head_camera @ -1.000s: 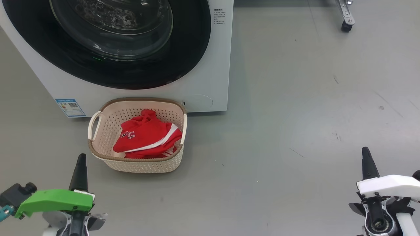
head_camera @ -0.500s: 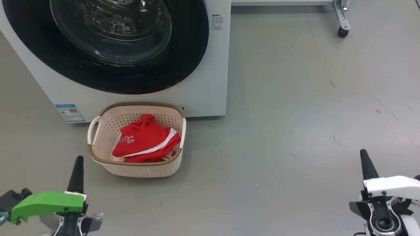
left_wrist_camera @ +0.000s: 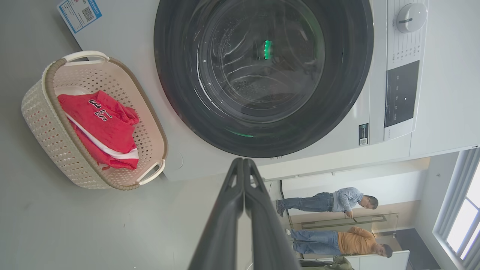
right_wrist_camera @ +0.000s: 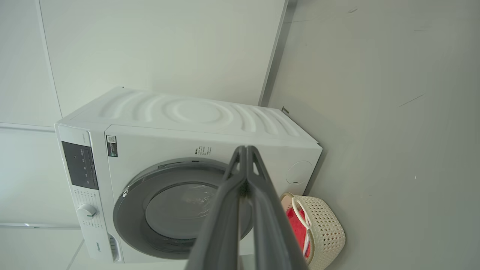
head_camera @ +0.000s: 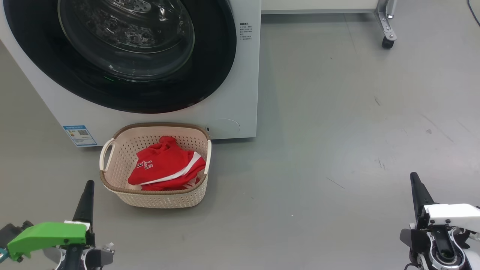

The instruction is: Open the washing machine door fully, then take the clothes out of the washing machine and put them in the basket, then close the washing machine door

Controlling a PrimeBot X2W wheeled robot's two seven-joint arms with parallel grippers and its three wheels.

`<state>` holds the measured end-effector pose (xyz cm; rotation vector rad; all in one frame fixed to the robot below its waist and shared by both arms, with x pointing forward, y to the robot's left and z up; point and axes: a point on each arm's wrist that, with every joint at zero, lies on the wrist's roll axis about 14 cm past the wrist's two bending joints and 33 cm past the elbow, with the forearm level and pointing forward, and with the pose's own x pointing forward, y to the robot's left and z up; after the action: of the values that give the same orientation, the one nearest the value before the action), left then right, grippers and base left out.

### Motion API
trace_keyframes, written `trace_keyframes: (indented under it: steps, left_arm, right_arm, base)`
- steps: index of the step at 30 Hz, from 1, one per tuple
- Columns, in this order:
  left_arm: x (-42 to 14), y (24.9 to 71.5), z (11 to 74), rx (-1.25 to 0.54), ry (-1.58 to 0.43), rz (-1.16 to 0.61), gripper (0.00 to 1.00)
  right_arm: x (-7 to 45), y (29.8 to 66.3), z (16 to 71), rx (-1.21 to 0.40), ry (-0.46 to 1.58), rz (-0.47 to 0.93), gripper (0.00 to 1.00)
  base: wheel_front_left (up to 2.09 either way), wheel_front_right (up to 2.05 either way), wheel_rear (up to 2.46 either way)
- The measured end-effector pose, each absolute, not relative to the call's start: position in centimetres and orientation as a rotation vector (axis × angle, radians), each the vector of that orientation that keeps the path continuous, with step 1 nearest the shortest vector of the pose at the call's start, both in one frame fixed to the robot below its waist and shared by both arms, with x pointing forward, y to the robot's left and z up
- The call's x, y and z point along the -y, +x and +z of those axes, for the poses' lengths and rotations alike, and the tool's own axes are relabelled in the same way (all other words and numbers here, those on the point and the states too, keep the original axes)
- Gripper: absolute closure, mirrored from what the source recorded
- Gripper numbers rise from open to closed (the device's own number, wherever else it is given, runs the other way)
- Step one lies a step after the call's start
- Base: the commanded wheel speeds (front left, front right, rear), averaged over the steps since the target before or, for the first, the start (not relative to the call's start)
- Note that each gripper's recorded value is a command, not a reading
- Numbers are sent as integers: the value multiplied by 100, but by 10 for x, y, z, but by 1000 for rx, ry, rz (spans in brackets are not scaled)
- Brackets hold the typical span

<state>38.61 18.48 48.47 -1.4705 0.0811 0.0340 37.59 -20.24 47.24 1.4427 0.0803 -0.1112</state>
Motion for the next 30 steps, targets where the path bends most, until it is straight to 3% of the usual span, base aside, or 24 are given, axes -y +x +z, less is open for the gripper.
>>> trace_keyframes:
  steps: [11,30]
  left_arm:
    - [-184,386,492,-64,-1568,14,100]
    - [-185,386,492,-59,-1571,18,100]
  right_arm:
    - [205,374,477,-55,1572,-98,100]
    - [206,374,478,-50,1577,-95,100]
  base:
    - [0,0,0]
    - [0,0,0]
